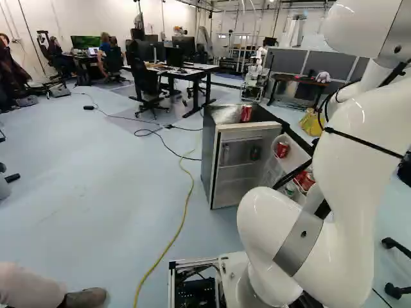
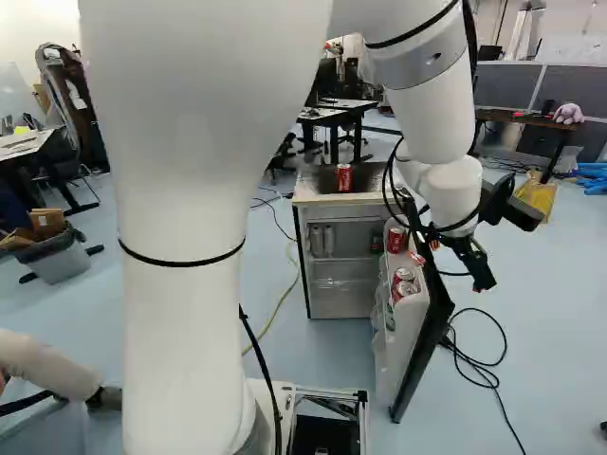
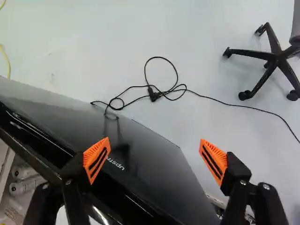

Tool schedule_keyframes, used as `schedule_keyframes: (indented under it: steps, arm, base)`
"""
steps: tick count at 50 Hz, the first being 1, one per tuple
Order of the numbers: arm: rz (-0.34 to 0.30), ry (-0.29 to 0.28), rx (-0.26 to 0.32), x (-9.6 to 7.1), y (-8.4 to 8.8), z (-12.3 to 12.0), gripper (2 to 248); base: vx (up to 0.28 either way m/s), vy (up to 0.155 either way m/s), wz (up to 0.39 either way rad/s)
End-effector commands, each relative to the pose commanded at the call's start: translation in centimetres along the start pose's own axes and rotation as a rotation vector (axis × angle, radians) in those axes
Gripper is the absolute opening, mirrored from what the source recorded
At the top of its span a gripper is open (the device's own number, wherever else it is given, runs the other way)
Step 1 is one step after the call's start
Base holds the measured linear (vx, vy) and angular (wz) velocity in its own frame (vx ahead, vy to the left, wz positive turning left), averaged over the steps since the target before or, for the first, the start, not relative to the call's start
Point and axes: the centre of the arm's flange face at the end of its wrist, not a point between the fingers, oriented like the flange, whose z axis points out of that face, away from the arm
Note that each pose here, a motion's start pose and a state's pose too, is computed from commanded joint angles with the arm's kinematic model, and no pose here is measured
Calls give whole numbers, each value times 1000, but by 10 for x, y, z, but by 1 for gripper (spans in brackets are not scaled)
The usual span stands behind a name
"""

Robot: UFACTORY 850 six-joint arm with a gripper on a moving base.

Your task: Grab a drink from the fridge

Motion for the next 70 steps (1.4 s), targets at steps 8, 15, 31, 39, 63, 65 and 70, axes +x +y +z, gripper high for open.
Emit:
schedule_keyframes:
  steps: [8,15,31,39,63,65,70]
  arm:
    - [-6,-6,2,-8,-2,-4,247]
    - [-13,-11,5,-16,-5,-8,247]
    - [-34,-22,13,-33,-14,-16,247]
    - [-45,-28,18,-42,-18,-20,247]
    - [-82,-44,33,-69,-31,-33,247]
    - [-85,-45,35,-71,-32,-34,247]
    - [-94,-48,39,-77,-35,-36,247]
  base:
    - [0,0,0]
    - [0,0,0]
    - [0,0,0]
    - [0,0,0]
    - [0,0,0]
    - [0,0,0]
    - [0,0,0]
